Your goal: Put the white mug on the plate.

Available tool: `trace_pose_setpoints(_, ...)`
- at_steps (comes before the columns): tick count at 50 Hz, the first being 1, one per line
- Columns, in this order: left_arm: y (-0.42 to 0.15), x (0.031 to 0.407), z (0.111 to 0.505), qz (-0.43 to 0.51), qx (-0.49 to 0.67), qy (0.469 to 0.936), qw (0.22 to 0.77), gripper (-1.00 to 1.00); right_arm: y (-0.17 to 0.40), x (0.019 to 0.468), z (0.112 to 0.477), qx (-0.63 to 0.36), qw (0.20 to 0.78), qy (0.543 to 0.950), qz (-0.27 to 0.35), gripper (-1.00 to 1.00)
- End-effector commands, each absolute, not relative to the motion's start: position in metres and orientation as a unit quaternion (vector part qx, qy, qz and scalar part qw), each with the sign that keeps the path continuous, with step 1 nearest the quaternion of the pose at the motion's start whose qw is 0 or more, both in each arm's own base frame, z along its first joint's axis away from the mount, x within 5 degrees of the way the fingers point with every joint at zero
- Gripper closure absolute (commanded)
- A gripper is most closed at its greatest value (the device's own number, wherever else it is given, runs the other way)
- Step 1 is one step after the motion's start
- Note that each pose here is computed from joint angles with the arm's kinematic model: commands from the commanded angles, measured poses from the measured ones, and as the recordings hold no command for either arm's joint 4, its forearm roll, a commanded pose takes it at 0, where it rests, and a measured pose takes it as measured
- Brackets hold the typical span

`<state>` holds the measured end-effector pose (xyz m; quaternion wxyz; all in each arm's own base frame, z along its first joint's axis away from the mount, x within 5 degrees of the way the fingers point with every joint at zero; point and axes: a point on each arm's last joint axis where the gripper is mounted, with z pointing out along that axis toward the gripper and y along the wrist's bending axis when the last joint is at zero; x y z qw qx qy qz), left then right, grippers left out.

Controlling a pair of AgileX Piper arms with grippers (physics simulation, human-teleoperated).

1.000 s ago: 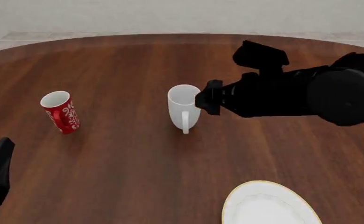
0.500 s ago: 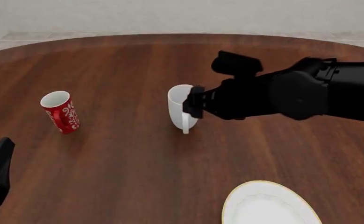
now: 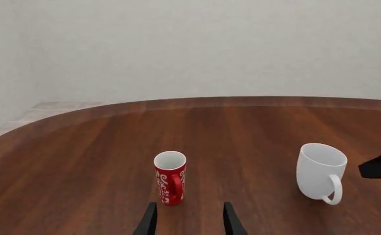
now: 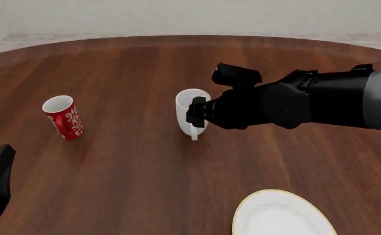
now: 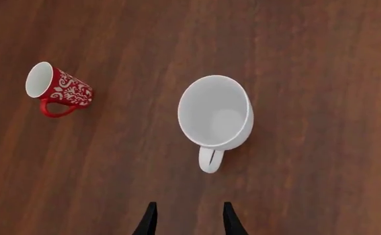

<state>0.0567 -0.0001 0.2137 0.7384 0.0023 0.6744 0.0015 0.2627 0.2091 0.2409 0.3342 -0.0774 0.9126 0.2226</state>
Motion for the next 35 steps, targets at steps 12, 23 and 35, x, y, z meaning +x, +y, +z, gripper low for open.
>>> trace_pose_setpoints(12, 0.000, 0.057, 0.214, 0.002, 0.001, 0.675, 0.738, -1.00, 0.219, 0.277, 0.222, -0.072, 0.329, 0.916, 0.220, -1.00)
trace_pose_setpoints(23, 0.000, 0.056, 0.217, 0.002, 0.001, 0.675, 0.738, -1.00, 0.223, 0.284, 0.217, -0.072, 0.330, 0.915, 0.220, -1.00)
trace_pose_setpoints(35, 0.000, 0.057, 0.214, 0.002, 0.001, 0.675, 0.738, -1.00, 0.224, 0.288, 0.212, -0.066, 0.331, 0.915, 0.221, -1.00)
